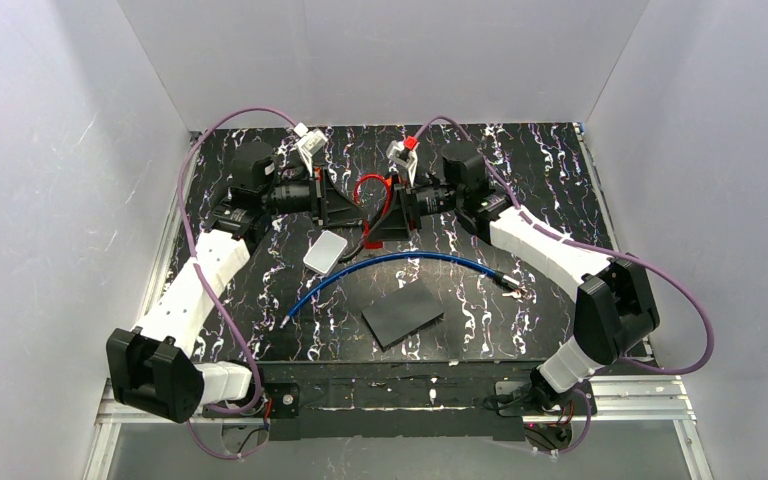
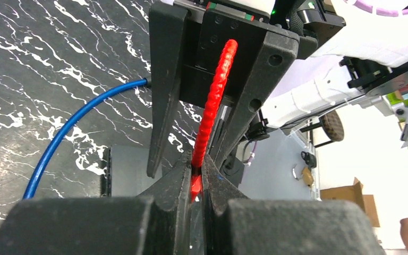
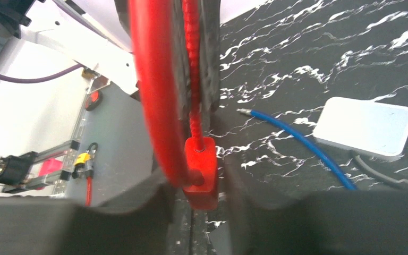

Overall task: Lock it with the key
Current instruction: Lock the lock.

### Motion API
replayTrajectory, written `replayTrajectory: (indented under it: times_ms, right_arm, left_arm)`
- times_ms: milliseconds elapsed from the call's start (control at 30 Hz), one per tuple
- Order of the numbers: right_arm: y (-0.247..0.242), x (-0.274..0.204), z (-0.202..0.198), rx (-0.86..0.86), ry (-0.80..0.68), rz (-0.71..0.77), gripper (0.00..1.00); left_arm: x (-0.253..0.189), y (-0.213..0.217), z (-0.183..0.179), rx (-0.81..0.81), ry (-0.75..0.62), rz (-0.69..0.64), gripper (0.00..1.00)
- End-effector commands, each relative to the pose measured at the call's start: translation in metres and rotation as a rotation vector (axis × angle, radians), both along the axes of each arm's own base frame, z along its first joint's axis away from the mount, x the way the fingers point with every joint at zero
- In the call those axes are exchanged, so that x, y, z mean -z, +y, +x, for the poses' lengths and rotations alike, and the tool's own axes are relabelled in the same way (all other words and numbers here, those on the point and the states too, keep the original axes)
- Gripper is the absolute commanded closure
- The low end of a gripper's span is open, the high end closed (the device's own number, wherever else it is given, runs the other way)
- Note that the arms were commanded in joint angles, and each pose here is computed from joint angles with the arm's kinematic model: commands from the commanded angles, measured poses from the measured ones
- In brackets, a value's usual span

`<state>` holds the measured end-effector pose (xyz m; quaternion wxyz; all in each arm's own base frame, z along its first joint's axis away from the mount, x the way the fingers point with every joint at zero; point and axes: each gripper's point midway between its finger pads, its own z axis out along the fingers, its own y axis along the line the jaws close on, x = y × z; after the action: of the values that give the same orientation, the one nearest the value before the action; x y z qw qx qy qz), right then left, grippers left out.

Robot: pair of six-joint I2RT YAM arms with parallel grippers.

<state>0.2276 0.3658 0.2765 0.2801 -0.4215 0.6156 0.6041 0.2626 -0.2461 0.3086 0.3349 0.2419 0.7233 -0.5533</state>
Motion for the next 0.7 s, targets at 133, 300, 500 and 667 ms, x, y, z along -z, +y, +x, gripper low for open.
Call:
replayTrajectory:
  times_ms: [133,300,500,667]
  right_arm:
    - [0.001,-0.034,0.009,0.032,-0.105,0.066,0.28]
    - [0.002,-0.022,0.006,0.024,-0.059,0.064,0.28]
    - [0.006,-0.026,0.002,0.015,-0.035,0.093,0.42]
    - [0.008,-0.022,-0.001,0.007,-0.03,0.088,0.54]
  left_arm:
    - [-0.021,0.006,0.001,0.012,0.034,-0.077,1.0]
    - [-0.022,0.006,0.003,0.009,0.041,-0.078,1.0]
    - [-0.02,0.005,0.005,0.008,0.043,-0.075,1.0]
    - [-0.022,0.005,0.007,0.002,0.035,-0.075,1.0]
